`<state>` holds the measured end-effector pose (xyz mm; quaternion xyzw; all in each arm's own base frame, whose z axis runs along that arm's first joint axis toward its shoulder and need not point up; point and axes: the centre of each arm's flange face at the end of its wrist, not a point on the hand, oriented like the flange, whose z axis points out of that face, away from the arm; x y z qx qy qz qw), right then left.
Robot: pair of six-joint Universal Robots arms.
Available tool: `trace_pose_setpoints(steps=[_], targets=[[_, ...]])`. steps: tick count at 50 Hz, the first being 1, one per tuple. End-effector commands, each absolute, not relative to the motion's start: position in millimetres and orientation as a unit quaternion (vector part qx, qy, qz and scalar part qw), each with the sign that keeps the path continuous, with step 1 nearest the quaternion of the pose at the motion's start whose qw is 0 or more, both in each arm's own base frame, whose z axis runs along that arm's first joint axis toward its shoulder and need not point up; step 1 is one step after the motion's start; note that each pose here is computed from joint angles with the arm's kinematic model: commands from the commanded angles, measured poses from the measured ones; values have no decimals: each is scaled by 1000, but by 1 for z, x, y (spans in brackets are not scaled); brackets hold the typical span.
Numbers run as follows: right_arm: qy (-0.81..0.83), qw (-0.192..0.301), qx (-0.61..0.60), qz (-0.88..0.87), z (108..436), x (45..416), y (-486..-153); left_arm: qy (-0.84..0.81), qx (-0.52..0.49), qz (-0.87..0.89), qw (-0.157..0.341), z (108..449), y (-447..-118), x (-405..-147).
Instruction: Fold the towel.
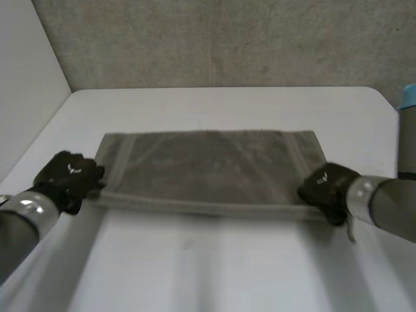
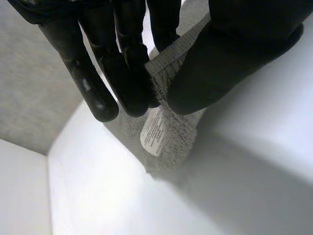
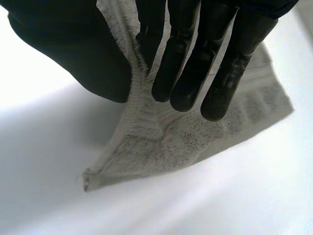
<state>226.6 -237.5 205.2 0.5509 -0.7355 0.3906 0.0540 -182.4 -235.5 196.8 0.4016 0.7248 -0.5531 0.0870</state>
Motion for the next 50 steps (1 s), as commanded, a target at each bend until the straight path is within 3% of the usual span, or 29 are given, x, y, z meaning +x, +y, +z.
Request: trace_pose_setpoints(steps=[1,4,11,13,20,27,36,45,50], targets=[[-696,83,590,402,233,219,-217,733,421,-532,43,221,-204,-183],[-679,99,579,440,238,222,-230,714,416,-562,45,227,-215,-184],[-641,134,566,500,202,243,-283,681,412,-601,67,204,-267,-198],[-634,142,561,513,196,247,-294,681,412,-601,67,204,-267,-198],[-591,184,529,581,160,270,-344,660,397,-629,104,180,-318,-227],[-549,196,504,638,147,282,-370,620,382,-674,122,167,-355,-249],[-518,183,508,663,118,295,-388,619,387,-673,119,143,-371,-261],[-513,189,484,683,133,292,-398,621,375,-677,126,143,-375,-261],[-528,152,422,721,179,285,-390,617,345,-698,116,170,-370,-260]])
